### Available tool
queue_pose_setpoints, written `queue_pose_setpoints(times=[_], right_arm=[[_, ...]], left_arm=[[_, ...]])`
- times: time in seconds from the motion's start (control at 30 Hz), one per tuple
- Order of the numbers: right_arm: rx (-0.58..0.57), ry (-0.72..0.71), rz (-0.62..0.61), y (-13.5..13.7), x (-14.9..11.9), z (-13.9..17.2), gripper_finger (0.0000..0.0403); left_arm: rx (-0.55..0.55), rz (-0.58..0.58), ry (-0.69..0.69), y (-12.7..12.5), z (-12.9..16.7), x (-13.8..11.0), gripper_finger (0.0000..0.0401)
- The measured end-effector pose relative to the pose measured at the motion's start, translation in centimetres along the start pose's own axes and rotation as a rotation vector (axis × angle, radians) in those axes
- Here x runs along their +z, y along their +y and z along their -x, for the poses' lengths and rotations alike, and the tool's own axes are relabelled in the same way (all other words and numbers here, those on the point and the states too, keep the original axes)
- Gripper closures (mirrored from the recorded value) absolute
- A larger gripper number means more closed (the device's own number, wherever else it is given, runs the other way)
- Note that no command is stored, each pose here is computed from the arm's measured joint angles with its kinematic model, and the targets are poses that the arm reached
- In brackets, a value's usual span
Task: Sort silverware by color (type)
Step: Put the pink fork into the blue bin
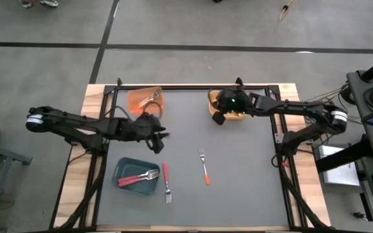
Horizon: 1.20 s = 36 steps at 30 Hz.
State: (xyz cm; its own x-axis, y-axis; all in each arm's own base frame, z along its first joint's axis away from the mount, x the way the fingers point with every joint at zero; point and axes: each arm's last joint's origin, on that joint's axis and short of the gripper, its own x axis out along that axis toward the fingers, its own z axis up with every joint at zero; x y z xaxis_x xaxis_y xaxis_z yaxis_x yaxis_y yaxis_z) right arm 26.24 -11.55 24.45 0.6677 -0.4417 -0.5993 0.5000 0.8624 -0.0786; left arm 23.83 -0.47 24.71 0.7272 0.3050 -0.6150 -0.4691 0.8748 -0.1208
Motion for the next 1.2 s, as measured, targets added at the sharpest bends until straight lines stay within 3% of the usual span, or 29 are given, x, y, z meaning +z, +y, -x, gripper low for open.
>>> queue_pose_setpoints(times=[0.13, 0.27, 0.5, 0.7, 1.0, 1.2], right_arm=[[0.032, -0.058, -0.006, 0.9, -0.6, 1.3, 0.0390], [0.062, -0.068, -0.033, 1.7, -1.4, 2.0, 0.0390], [0.147, -0.040, -0.097, 4.2, -2.3, 2.4, 0.0390], [0.289, -0.017, -0.128, 6.4, -2.6, 3.1, 0.0390], [0.378, 0.036, -0.185, 7.9, -3.1, 3.3, 0.0390], [0.409, 0.043, -0.171, 8.9, -3.3, 3.7, 0.0390]], left_arm=[[0.109, -0.190, 0.254, 0.0, -0.2, -0.3, 0.0290], [0.156, -0.333, 0.411, -0.2, -1.2, -0.5, 0.0290], [0.151, -0.393, 0.523, -0.8, -2.9, -1.0, 0.0290], [0.128, -0.279, 0.468, -1.8, -4.2, -0.5, 0.0290], [0.071, 0.061, 0.519, -3.5, -4.0, -1.2, 0.0290], [-0.090, 0.056, 0.495, -6.9, -2.9, -2.1, 0.0290]])
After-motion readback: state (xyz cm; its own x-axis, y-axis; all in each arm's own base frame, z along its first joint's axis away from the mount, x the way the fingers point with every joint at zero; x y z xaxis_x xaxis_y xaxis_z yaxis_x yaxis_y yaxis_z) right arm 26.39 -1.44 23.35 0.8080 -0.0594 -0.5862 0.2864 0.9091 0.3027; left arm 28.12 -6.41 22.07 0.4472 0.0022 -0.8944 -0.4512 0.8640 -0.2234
